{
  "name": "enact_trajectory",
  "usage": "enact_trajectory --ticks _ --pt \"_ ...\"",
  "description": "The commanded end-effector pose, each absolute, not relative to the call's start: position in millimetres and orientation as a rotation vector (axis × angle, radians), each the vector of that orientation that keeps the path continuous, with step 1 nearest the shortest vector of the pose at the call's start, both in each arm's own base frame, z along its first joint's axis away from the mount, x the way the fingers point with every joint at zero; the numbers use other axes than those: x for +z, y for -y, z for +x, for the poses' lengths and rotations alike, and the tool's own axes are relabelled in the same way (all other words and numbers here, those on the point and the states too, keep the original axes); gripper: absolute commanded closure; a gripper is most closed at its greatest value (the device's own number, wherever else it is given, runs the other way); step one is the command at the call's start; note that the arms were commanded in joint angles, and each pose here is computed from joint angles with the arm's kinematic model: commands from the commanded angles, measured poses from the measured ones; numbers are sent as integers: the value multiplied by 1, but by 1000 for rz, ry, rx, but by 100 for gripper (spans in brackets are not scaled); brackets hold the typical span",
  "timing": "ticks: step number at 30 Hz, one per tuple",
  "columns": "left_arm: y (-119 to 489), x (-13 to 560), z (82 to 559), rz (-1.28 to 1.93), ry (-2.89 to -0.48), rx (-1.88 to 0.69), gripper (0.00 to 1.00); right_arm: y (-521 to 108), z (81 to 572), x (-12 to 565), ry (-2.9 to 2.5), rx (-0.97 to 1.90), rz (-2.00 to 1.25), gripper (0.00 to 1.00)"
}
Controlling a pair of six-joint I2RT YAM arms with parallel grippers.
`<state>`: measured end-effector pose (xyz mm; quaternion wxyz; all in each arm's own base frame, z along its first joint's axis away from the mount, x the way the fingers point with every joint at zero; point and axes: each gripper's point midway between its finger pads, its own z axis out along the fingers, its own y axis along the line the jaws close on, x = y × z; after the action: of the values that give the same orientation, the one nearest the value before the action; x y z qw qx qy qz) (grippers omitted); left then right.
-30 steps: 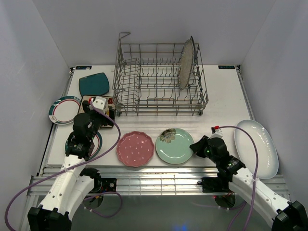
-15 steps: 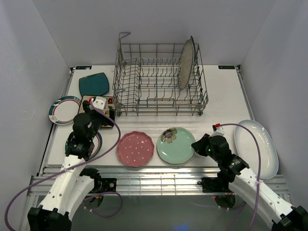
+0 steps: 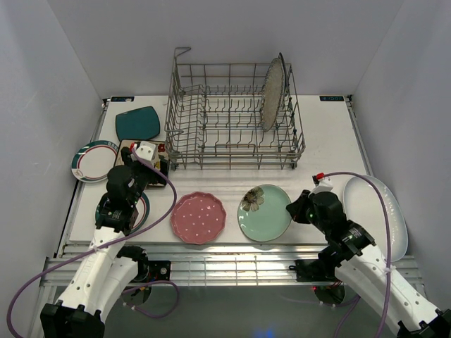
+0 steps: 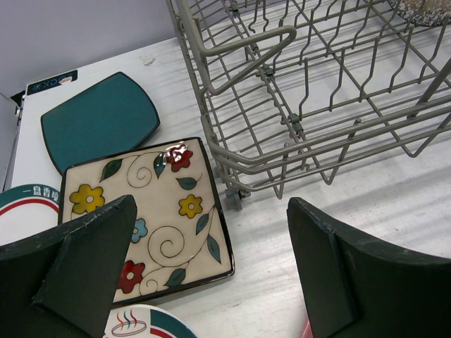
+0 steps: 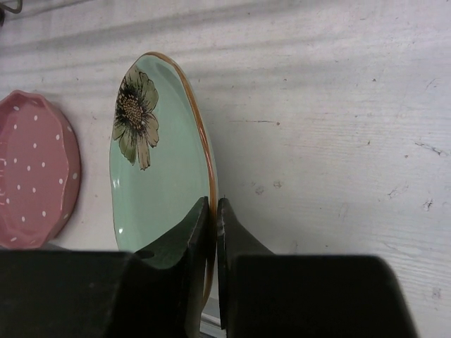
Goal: Load the plates into the dish rack
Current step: Pick up the plate from the corner of the board.
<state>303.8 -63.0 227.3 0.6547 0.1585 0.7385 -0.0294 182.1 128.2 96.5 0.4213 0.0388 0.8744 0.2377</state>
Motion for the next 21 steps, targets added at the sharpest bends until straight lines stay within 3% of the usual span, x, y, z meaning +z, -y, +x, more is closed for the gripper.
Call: enact_trajectory --ticks 1,21 --pt "64 245 303 360 -1636 -72 2 -133 192 147 -2058 630 48 92" --pt "64 241 305 361 -1646 -70 2 -131 187 226 -1926 659 -51 92"
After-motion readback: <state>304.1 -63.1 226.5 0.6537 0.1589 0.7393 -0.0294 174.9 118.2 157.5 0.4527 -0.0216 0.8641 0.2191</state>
